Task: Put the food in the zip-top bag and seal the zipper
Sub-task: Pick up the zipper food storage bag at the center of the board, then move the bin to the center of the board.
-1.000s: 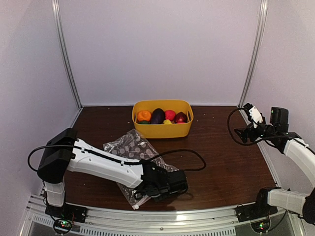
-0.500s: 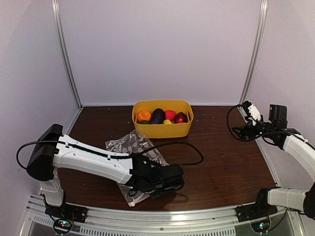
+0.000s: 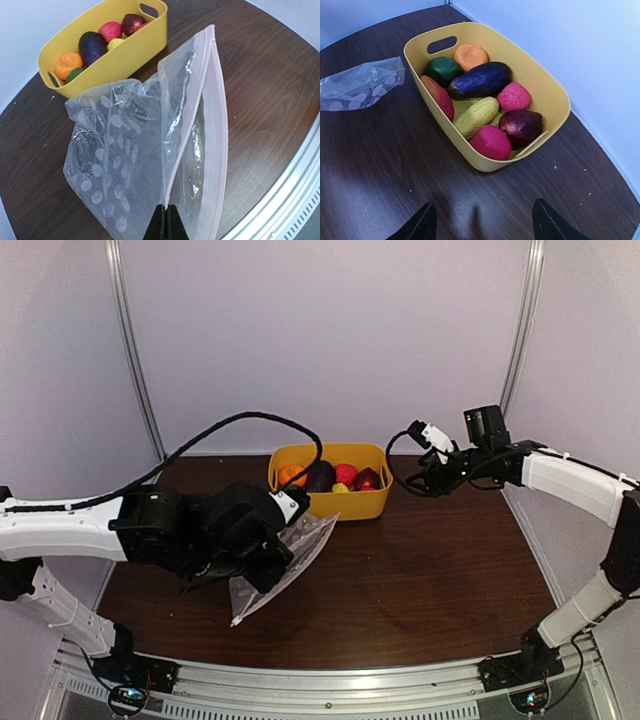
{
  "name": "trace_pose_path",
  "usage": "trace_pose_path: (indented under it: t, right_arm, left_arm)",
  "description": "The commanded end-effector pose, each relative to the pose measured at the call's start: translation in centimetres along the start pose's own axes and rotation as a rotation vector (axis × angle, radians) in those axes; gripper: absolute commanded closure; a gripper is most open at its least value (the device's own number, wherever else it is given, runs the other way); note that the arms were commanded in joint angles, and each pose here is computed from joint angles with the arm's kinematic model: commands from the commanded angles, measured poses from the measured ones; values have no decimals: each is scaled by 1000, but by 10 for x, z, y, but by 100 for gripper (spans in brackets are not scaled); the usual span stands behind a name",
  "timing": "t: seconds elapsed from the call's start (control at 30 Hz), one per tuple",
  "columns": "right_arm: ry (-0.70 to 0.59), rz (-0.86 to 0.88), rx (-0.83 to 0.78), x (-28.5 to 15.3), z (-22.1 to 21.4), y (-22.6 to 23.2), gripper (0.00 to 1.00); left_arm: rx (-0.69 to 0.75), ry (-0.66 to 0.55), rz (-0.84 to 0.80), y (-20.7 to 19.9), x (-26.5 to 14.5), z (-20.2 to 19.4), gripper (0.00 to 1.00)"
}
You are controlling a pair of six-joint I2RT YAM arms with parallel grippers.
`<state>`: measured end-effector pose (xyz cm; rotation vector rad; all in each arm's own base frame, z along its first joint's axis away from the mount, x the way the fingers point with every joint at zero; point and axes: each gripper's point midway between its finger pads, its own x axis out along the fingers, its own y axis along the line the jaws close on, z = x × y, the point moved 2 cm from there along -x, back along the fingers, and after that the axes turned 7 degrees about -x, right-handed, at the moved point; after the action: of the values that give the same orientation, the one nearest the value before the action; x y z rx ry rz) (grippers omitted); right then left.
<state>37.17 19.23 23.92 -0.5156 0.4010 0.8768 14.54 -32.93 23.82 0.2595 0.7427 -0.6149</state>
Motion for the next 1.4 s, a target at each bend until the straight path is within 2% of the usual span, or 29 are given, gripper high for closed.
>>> trace_pose_path:
  t: [0.0,0.1,0.23,0.37,0.5,0.67,0.73,0.83,0.93,1.03,1.37]
  right_arm:
    - [97,58,-1,40,13,13,39]
    - [132,36,51,65,22,2,43]
    - [175,-87,180,92,24,-32,42]
    - [203,-205,277,116,22,-60,36]
    - [268,-316,371,139,3,-83,35]
    - [298,-423,460,150,-15,-105,39]
    - [310,-418,472,153,-21,-105,43]
    - [318,-395,493,157,-27,-104,57]
    - [332,-385,503,157,-33,-102,64]
    - [341,-355,509,155,-38,-99,80]
    - [321,-247,514,119,-52,-107,96]
  left_arm:
    - [-157,-44,69,40,-16,0,100]
    - [-221,-102,91,58,-31,4,100]
    - [-274,-151,110,72,-43,5,100]
    - [-297,-159,107,74,-43,1,100]
    - [-313,-154,103,75,-42,-4,100]
    - [-319,-163,79,73,-39,-8,100]
    - [-316,-164,80,73,-38,-8,100]
    - [-307,-161,86,73,-36,-8,100]
    - [-303,-159,89,72,-35,-8,100]
    - [-309,-170,89,73,-38,-5,100]
    - [-330,-219,71,80,-55,2,100]
